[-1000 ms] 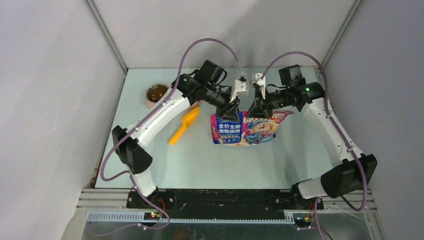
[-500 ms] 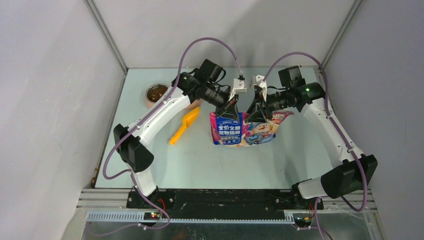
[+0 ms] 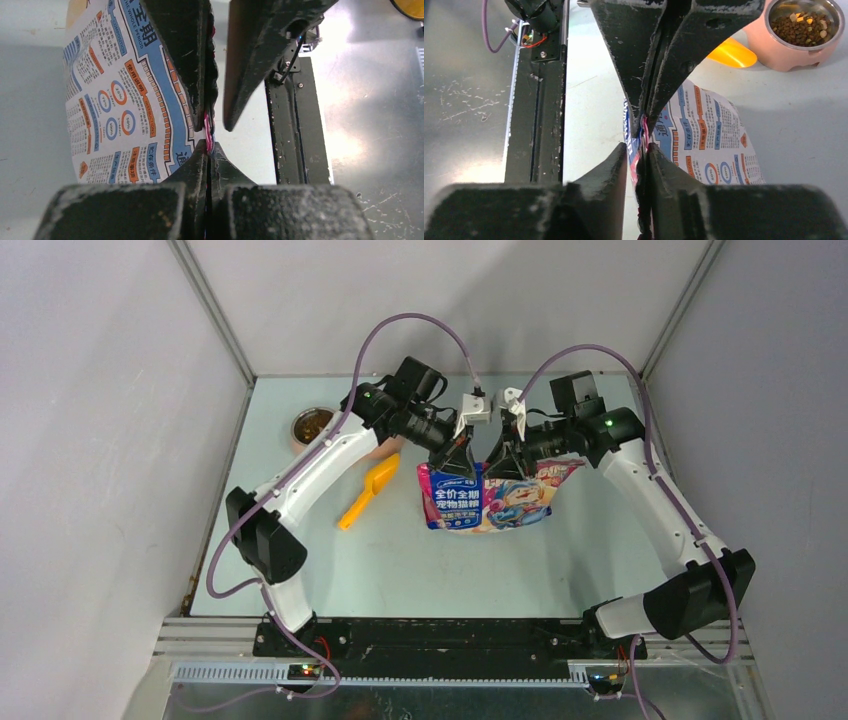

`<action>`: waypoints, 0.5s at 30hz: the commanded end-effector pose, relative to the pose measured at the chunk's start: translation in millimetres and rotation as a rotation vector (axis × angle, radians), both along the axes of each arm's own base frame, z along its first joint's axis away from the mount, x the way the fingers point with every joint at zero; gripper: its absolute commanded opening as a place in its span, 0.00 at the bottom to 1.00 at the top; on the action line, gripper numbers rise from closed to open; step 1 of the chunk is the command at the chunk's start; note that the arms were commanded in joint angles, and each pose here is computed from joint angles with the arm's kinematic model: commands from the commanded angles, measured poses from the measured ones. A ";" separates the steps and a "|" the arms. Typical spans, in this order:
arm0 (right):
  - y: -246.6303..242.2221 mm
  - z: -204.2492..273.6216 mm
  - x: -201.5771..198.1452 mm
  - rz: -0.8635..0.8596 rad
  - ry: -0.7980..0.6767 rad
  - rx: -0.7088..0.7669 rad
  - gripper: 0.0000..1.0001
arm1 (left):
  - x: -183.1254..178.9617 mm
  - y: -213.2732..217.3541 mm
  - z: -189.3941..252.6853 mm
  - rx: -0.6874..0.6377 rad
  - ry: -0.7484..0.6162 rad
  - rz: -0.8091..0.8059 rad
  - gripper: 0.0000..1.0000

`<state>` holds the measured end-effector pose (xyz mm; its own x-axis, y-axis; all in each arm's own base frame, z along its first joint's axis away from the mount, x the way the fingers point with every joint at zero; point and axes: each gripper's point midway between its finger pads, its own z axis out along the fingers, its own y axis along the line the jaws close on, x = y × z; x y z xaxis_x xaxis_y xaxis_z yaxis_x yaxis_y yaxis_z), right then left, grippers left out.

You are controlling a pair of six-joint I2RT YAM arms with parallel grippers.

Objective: Serve the pet food
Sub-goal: Close the pet food bag at the center of the board.

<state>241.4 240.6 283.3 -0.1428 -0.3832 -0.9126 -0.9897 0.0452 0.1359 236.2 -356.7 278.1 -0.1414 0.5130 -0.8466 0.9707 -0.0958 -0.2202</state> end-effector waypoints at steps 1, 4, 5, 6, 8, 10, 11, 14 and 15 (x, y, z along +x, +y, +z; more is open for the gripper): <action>3.5 -4.6 -1.8 -0.004 -0.048 -0.040 0.08 | -17.0 -3.9 27.5 -0.091 0.021 -0.048 0.00; 0.1 -5.0 -1.3 -0.011 -0.045 -0.051 0.00 | -17.0 -1.3 30.6 -0.095 0.008 -0.045 0.00; 0.2 -1.0 -2.4 -0.001 -0.049 -0.040 0.00 | -17.1 -0.4 31.3 -0.096 0.005 -0.045 0.00; -2.4 1.4 -3.2 -0.001 -0.033 -0.037 0.00 | -17.5 0.7 32.7 -0.097 -0.001 -0.045 0.00; -4.9 8.4 -7.2 0.019 0.004 -0.008 0.00 | -17.7 2.6 34.2 -0.099 -0.009 -0.045 0.00; -7.4 13.0 -10.6 0.033 0.044 0.002 0.01 | -18.2 3.9 33.9 -0.098 -0.014 -0.046 0.00; -9.8 8.4 -11.6 0.035 0.068 -0.017 0.14 | -18.1 4.1 34.0 -0.097 -0.017 -0.045 0.00; -14.0 3.5 -10.6 0.025 0.062 -0.049 0.28 | -17.6 4.5 32.9 -0.095 -0.014 -0.044 0.00; -15.0 0.7 -10.3 0.019 0.056 -0.053 0.31 | -17.4 4.3 32.7 -0.096 -0.014 -0.045 0.00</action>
<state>243.8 232.0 280.6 -0.1694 -0.4192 -0.8920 -0.9851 0.0446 0.1662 236.0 -356.7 278.6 -0.1546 0.5007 -0.8517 0.9669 -0.1003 -0.2345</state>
